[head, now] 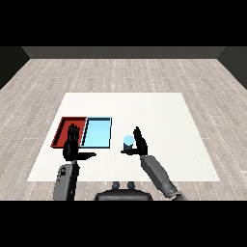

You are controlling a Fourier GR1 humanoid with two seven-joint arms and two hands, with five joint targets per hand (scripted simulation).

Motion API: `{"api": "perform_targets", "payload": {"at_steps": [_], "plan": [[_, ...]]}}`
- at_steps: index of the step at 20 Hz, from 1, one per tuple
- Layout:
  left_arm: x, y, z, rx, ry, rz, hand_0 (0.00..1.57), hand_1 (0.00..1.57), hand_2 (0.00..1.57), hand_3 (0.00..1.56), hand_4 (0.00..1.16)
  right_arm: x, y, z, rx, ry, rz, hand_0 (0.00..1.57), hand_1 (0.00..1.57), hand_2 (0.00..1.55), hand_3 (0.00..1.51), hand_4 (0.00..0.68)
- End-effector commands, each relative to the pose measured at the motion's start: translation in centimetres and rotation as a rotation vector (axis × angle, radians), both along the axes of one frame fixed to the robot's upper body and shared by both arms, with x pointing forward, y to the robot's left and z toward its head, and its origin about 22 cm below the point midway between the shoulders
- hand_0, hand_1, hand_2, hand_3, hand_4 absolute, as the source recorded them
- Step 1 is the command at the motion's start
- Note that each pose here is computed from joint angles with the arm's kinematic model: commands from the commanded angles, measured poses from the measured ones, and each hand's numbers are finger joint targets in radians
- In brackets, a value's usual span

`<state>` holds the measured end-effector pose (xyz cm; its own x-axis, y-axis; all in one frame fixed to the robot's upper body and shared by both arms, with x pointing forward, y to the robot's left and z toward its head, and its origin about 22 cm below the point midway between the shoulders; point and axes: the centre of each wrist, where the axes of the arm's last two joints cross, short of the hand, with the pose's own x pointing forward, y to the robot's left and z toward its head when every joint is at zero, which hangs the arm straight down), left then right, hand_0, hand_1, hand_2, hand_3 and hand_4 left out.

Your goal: Pick the blue can and put it in the blue box

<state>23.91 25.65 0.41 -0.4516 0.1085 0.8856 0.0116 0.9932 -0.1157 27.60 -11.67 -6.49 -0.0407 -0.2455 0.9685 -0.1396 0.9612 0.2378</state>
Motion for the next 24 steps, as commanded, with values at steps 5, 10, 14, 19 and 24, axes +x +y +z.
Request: {"api": "perform_targets", "payload": {"at_steps": [5,10,14,19,24], "plan": [[1.68,-1.9,0.9,-0.007,0.004,-0.002,0.0,0.0,0.0,0.0,0.0,0.4,0.7,0.6,0.025,0.005,0.026,0.0,0.0,0.0,0.0,0.0],[-1.8,0.0,-0.2,0.01,0.004,0.0,0.0,0.0,0.0,0.0,0.0,0.6,1.3,-0.6,0.003,0.018,0.036,0.0,0.0,0.0,0.0,0.0],[-1.78,-0.1,-1.3,-0.001,0.014,-0.006,0.0,0.0,0.0,0.0,0.0,1.7,0.6,-1.2,0.004,0.03,0.045,0.0,0.0,0.0,0.0,0.0],[-0.38,1.1,1.3,-0.01,0.001,-0.011,0.0,0.0,0.0,0.0,0.0,2.1,2.1,-1.0,0.018,0.009,0.054,0.0,0.0,0.0,0.0,0.0],[-0.92,-0.2,-1.8,0.01,0.007,-0.004,0.0,0.0,0.0,0.0,0.0,1.6,2.8,-1.5,-0.018,0.018,0.008,0.0,0.0,0.0,0.0,0.0]]}}
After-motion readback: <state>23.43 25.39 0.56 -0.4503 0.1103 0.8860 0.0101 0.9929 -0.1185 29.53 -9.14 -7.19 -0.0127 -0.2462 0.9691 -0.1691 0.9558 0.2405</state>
